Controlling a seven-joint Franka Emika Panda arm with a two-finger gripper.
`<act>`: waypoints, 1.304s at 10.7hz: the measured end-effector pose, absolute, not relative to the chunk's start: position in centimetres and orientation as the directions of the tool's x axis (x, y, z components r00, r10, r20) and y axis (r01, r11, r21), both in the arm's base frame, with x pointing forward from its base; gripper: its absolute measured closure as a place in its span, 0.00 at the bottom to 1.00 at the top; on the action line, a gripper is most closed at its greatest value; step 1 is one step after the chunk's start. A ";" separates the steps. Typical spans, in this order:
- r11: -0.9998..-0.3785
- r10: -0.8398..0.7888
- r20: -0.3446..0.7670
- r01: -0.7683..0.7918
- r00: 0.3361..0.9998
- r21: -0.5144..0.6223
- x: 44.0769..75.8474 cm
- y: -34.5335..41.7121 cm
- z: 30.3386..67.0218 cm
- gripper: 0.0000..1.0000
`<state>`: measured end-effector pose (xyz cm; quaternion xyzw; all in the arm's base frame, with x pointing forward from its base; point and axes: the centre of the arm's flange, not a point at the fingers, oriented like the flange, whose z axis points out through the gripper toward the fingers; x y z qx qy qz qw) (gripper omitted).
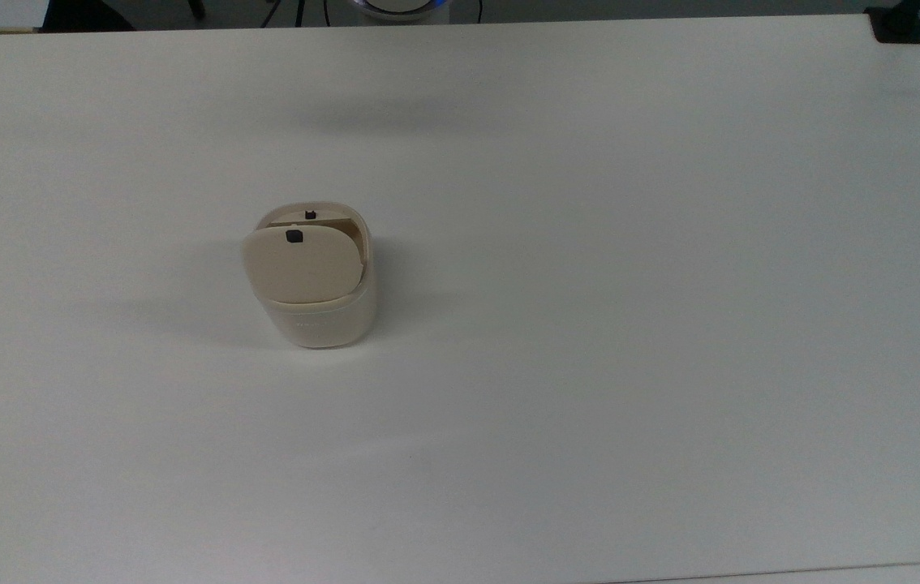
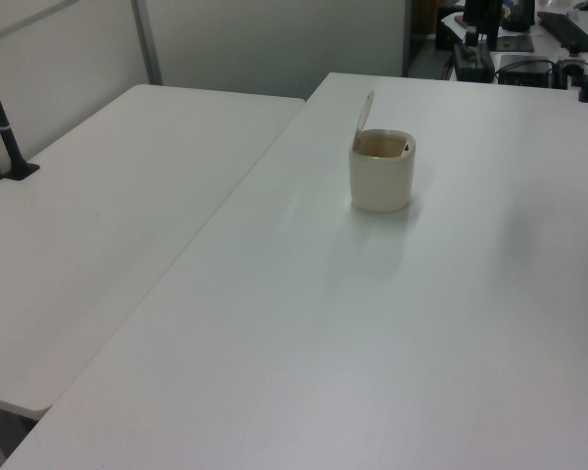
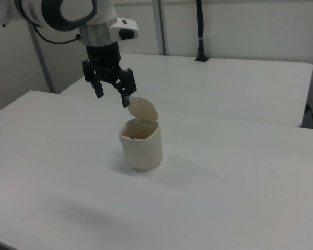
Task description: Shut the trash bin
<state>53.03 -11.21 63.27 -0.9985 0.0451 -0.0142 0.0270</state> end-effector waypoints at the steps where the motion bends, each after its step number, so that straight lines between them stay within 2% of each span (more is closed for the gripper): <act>1: -0.995 -0.089 0.026 -0.088 0.996 -0.055 53.0 -11.2 63.3 0.00; 7: -0.995 -0.086 0.035 -0.084 0.996 -0.051 53.6 -11.2 62.9 0.00; 9: -0.995 -0.087 0.048 -0.084 0.995 -0.049 53.8 -11.3 62.9 0.04; 10: -0.995 -0.086 0.049 -0.084 0.995 -0.048 53.8 -11.3 62.9 0.10; 13: -0.995 -0.085 0.050 -0.083 0.995 -0.048 53.8 -11.2 62.9 0.62; 14: -0.996 -0.082 0.057 -0.079 0.995 -0.047 53.9 -11.0 63.0 0.67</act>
